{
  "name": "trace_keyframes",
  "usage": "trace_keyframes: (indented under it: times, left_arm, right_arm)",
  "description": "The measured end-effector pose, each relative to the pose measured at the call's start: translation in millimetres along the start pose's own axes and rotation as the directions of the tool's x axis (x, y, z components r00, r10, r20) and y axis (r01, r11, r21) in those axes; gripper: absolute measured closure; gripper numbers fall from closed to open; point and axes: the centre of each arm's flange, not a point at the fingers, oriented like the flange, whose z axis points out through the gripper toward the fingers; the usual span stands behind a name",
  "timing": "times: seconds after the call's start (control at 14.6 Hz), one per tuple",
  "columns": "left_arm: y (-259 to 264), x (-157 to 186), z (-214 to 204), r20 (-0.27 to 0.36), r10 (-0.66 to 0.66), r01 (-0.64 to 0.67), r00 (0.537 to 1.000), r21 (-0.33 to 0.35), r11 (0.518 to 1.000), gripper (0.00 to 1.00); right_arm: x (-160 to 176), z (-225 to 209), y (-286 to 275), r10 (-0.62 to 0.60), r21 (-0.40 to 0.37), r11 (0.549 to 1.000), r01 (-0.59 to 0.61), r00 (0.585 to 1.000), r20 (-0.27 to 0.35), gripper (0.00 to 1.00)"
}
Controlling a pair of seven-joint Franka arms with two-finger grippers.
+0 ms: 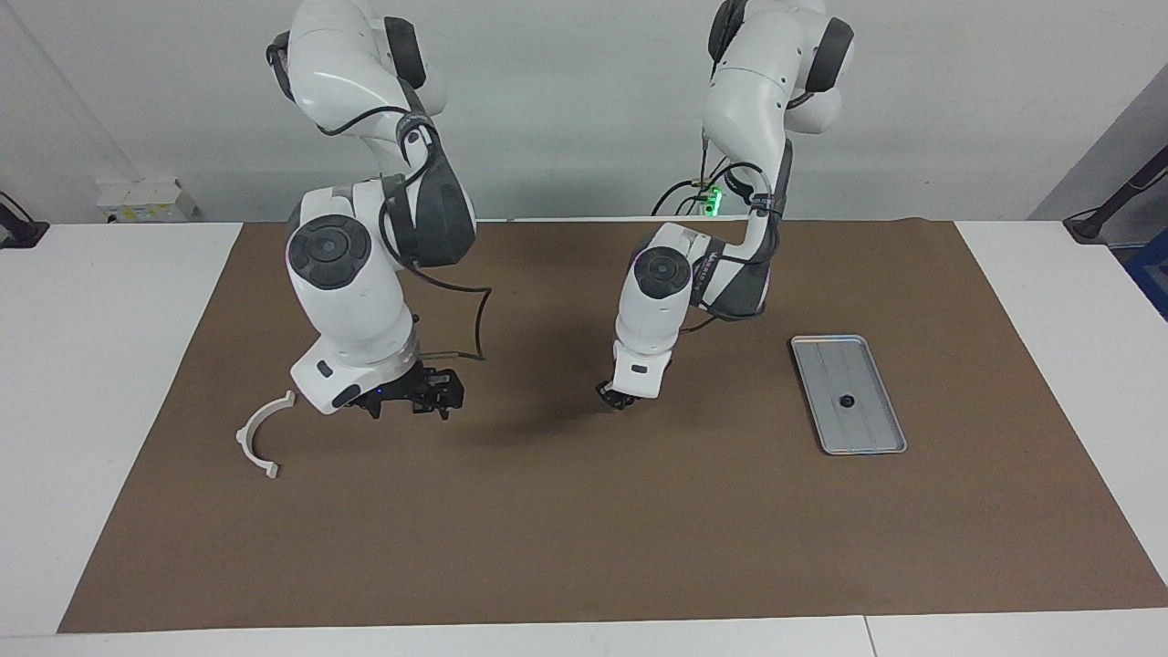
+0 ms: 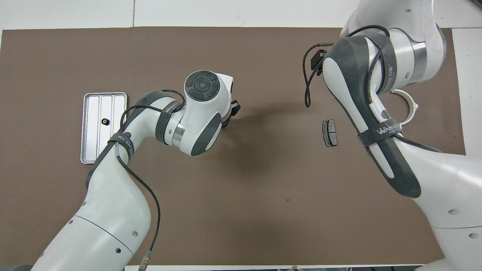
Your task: Place bearing gear from tray to pile
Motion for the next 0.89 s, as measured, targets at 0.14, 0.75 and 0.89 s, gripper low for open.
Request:
trace_keyframes:
  times: [0.14,0.75,0.89]
  left_arm:
    - [0.8,-0.3,6.1,0.000,0.001,-0.001,1.000,0.003,1.000,0.65]
    - [1.6,0.6,10.1,-0.015,-0.004,0.004,1.000,0.001,1.000,0.61]
    - [1.0,1.2,10.3,-0.017,-0.012,0.012,1.000,0.004,1.000,0.57]
  right_arm:
    - [0.4,2.9,-1.3,-0.002,-0.001,1.000,0.002,1.000,0.004,0.00]
    - [0.5,11.1,-8.5,0.019,-0.002,1.000,-0.019,1.000,0.015,0.00]
    - [0.4,16.3,-17.3,0.031,-0.003,1.000,-0.030,0.999,0.015,0.00]
